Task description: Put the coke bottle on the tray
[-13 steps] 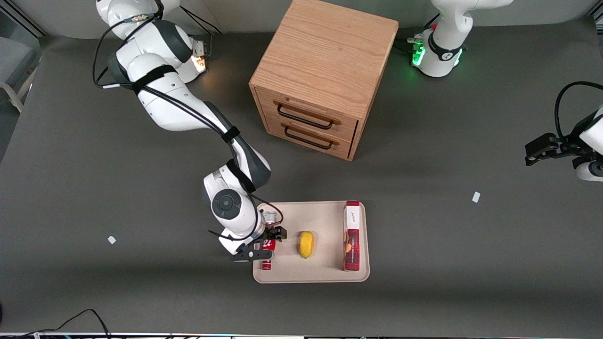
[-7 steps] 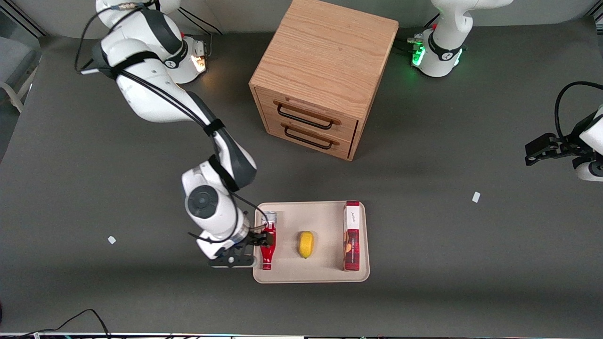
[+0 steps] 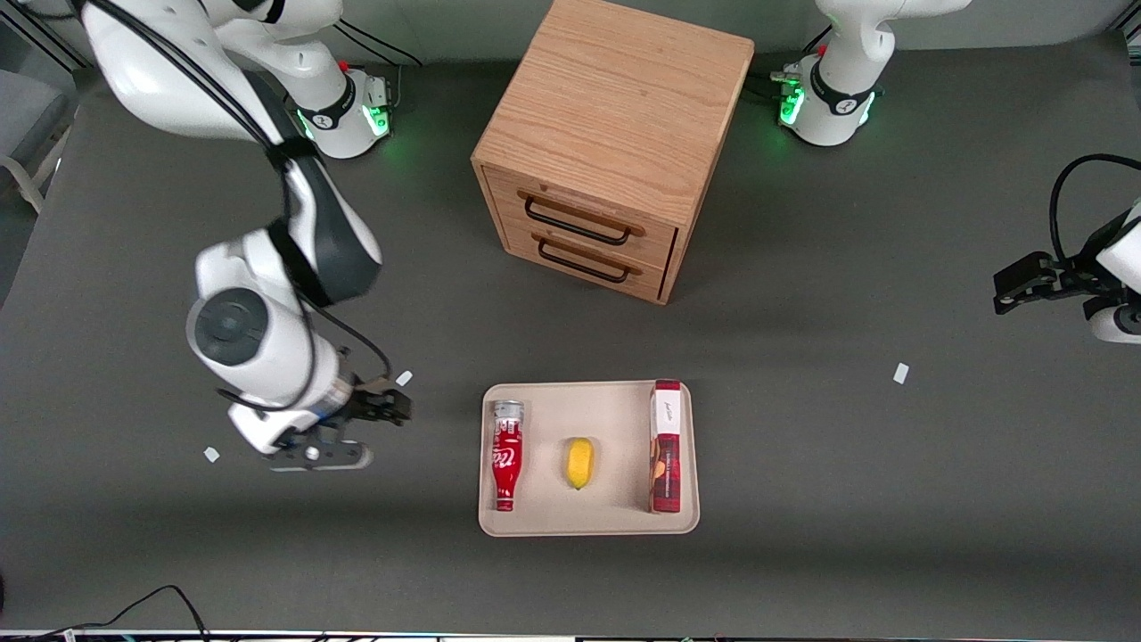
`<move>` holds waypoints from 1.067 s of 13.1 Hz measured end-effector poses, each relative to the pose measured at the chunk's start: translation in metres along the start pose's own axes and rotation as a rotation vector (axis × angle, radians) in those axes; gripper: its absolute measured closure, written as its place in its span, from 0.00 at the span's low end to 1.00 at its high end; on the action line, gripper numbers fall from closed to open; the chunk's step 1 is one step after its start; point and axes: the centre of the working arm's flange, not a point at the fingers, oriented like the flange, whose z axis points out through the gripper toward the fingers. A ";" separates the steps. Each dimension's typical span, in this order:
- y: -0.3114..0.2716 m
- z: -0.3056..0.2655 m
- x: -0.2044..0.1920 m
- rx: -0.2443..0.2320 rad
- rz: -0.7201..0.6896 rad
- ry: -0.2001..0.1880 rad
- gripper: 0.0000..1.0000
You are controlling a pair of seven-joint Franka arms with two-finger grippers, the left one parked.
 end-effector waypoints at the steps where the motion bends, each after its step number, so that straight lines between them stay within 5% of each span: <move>1: 0.026 -0.012 -0.011 0.009 0.037 -0.012 0.00; 5: 0.097 -0.072 -0.073 0.014 0.124 -0.035 0.00; 9: 0.125 -0.124 -0.127 0.019 0.080 0.012 0.00; 14: 0.179 -0.164 -0.160 0.050 0.055 -0.025 0.00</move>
